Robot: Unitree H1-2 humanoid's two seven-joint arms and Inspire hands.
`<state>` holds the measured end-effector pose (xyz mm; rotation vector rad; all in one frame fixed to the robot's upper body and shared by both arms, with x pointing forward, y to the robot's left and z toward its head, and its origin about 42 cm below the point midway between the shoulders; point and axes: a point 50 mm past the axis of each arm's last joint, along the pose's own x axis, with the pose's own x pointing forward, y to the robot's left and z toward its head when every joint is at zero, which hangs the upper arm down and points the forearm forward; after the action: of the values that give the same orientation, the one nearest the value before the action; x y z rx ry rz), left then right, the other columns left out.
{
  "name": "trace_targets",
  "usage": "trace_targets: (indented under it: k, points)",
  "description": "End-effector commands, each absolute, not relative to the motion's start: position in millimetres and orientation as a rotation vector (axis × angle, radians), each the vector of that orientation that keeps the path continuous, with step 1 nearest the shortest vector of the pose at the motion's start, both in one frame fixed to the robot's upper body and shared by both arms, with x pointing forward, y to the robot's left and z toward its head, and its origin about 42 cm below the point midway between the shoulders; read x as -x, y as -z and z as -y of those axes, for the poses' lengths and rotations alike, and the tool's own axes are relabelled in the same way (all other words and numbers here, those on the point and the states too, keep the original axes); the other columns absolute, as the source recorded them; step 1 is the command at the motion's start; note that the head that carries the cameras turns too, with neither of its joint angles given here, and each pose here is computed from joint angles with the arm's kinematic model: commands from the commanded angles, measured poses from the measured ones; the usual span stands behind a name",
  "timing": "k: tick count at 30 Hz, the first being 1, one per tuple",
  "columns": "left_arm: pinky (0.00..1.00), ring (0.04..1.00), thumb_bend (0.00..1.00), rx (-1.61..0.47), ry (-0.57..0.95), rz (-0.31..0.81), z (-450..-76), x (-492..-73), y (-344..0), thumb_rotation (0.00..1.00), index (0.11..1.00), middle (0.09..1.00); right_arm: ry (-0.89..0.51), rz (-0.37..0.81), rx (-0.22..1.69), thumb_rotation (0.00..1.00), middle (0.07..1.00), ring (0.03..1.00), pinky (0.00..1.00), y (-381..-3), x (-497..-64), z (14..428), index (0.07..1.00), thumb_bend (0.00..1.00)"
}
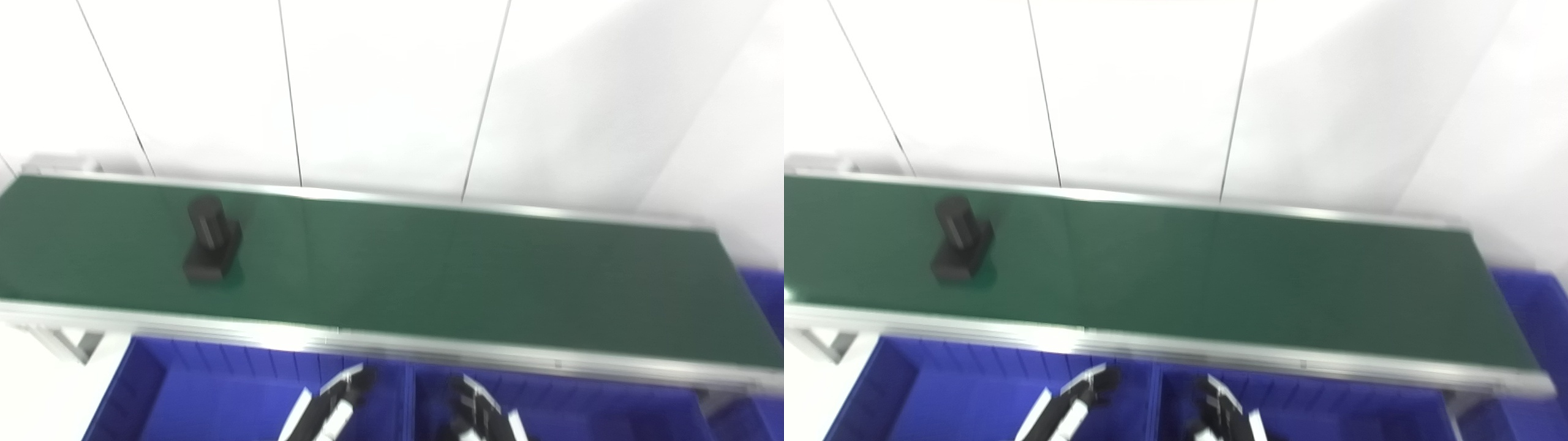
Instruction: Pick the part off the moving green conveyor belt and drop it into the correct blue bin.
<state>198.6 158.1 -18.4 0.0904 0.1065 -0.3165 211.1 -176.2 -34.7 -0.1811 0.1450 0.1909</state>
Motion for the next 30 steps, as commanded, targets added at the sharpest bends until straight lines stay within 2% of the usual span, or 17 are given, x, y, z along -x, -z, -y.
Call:
trace_targets:
  k: [1,12,18,22,29,30]
  points:
    - [0.78,0.838,0.56,-0.083,0.316,-0.045,-153,-208,11,0.95,0.818,0.837,-0.192,-0.092,0.165,0.84,0.836,0.767,0.72,27,-220,174,0.821,0.88]
    - [0.78,0.839,0.55,-0.077,0.315,-0.053,-152,-210,13,0.93,0.817,0.834,-0.194,-0.103,0.178,0.83,0.838,0.769,0.71,30,-222,176,0.821,0.85]
    - [0.76,0.832,0.53,-0.078,0.313,-0.056,-151,-210,13,0.93,0.812,0.831,-0.189,-0.077,0.122,0.85,0.835,0.761,0.7,21,-221,173,0.808,0.9]
    - [0.76,0.836,0.54,-0.08,0.315,-0.061,-151,-210,15,0.92,0.815,0.834,-0.207,0.003,0.048,0.85,0.815,0.75,0.7,-2,-219,167,0.796,0.92]
    - [0.75,0.828,0.49,-0.082,0.317,-0.065,-151,-213,16,0.91,0.811,0.833,-0.291,0.245,-0.038,0.85,0.817,0.758,0.69,-69,-219,159,0.81,0.91]
    - [0.75,0.825,0.49,-0.081,0.317,-0.067,-151,-214,17,0.91,0.809,0.832,-0.297,0.278,-0.052,0.85,0.822,0.762,0.69,-78,-221,159,0.812,0.93]
